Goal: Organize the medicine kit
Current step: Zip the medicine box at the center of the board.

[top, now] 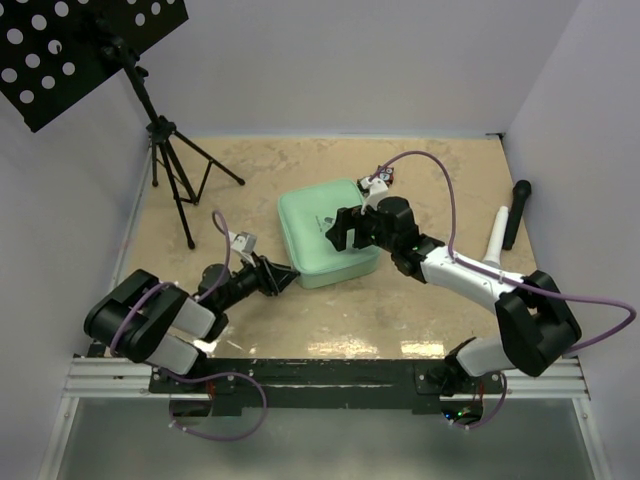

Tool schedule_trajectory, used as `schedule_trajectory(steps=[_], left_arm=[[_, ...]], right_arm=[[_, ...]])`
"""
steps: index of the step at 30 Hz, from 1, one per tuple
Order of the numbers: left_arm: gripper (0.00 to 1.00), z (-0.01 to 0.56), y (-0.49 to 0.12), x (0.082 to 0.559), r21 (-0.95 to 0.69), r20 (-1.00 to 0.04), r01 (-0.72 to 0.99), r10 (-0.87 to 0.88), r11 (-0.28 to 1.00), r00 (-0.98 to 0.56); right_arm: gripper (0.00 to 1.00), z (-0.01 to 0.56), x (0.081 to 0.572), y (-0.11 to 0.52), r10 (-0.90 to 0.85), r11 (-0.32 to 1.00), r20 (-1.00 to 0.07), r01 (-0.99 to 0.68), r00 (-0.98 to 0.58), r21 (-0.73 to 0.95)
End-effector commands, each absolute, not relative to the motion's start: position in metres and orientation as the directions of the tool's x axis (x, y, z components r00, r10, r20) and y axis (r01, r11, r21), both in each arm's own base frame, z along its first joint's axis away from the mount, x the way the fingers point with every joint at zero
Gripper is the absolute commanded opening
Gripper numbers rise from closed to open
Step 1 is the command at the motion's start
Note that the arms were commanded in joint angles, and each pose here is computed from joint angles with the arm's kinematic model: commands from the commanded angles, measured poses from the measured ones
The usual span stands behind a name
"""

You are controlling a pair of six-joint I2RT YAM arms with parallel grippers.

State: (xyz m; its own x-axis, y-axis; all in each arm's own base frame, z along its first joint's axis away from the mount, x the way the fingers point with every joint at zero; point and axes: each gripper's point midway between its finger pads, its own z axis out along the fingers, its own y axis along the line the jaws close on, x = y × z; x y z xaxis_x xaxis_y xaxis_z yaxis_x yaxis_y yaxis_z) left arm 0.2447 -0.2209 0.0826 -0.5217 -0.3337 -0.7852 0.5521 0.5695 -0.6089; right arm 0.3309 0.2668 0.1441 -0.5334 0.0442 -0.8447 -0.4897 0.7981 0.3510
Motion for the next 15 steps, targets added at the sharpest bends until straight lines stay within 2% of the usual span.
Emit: schedule_trajectory(steps=[1,8,15], left_arm=[[0.47,0.183,-0.232,0.259,-0.397,-0.874,0.790,-0.455,0.467,-0.170],[0.40,0.187,-0.242,0.255,-0.400,-0.853,0.833,-0.488,0.382,-0.185],[0.30,0.183,-0.245,0.257,-0.401,-0.856,0.835,-0.479,0.378,-0.194]], right_arm=[[0.92,0.159,0.325,0.271,0.067,0.769,-0.854,-0.519,-0.516,0.374],[0.93,0.159,0.323,0.272,0.063,0.762,-0.853,-0.527,-0.518,0.376],[0.93,0.157,0.325,0.273,0.059,0.767,-0.852,-0.523,-0.520,0.372]])
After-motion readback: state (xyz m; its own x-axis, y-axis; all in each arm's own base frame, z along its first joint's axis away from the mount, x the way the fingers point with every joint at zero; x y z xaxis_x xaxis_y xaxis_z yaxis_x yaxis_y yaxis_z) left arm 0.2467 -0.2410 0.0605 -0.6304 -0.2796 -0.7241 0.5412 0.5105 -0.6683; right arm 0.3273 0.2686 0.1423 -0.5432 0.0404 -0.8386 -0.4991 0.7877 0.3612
